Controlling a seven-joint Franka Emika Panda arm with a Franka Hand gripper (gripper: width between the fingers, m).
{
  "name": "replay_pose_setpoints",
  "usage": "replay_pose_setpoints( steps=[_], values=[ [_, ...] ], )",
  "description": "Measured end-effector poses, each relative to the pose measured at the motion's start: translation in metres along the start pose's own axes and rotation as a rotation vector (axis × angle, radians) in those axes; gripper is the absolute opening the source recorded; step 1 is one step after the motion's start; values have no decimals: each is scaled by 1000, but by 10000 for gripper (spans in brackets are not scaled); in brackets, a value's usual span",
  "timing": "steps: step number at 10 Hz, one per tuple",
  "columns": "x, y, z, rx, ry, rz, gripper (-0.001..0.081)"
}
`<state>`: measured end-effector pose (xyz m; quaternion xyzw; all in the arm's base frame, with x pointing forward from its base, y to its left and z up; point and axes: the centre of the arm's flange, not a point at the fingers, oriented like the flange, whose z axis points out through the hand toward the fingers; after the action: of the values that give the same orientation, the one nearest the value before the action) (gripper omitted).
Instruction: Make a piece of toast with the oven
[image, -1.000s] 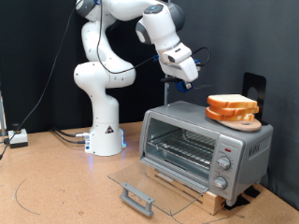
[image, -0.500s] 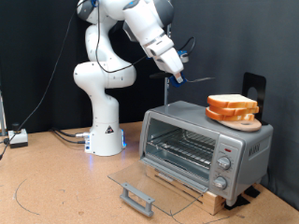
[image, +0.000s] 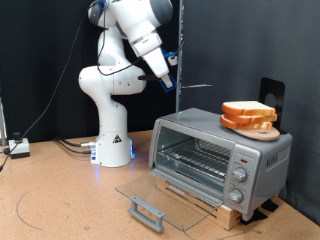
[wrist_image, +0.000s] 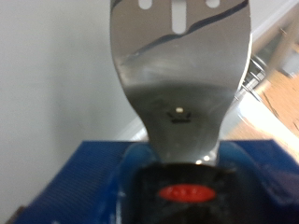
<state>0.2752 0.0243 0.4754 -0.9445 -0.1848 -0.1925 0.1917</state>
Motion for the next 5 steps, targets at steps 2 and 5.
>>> replay_pose_setpoints(
  steps=[2,5],
  values=[
    [-11,16,-11,8,-18,17,396],
    [-5,13,-7,-24,-46,-8,396]
  ],
)
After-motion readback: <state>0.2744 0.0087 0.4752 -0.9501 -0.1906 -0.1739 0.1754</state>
